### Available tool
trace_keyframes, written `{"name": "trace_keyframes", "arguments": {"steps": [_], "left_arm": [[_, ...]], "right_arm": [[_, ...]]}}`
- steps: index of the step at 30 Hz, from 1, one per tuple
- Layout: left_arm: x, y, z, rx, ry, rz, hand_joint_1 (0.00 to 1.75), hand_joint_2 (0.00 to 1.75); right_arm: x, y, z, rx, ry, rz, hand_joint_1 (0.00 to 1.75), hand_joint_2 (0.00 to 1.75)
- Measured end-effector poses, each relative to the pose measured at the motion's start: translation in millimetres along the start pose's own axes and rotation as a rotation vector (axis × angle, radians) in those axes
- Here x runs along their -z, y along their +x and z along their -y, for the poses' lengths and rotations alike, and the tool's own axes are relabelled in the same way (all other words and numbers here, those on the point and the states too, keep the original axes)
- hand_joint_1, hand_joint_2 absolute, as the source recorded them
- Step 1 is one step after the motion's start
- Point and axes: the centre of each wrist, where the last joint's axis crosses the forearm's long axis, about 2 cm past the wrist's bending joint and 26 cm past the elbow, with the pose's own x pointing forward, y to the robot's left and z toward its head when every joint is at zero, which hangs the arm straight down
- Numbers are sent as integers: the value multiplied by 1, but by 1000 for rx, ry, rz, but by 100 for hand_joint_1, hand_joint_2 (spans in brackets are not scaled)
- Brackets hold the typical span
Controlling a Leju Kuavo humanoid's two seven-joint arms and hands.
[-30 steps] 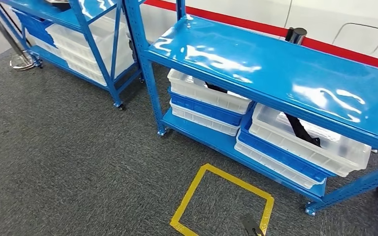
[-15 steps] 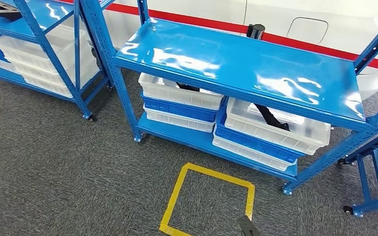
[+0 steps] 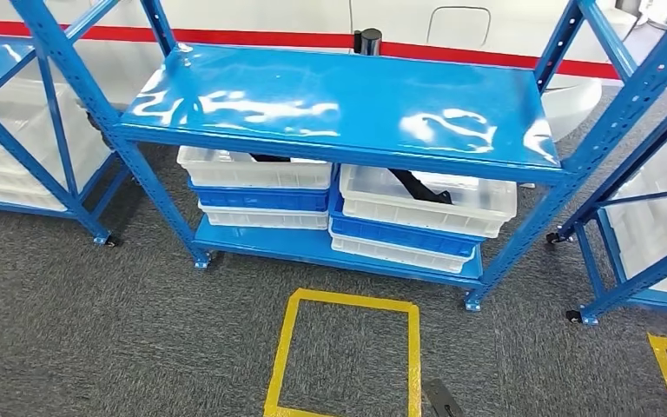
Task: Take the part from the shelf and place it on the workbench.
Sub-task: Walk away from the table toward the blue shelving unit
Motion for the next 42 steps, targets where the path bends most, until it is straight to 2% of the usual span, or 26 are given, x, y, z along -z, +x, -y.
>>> {"name": "trace_keyframes", "arguments": {"steps": [38, 42], "left_arm": [[0, -2, -1, 7, 4, -11, 0, 0], [0, -2, 0, 6, 2, -8, 0, 175]], "right_arm": [[-1, 3, -1, -16, -29, 7, 0, 0], [0, 2, 0, -16, -31, 5, 0, 0]]}}
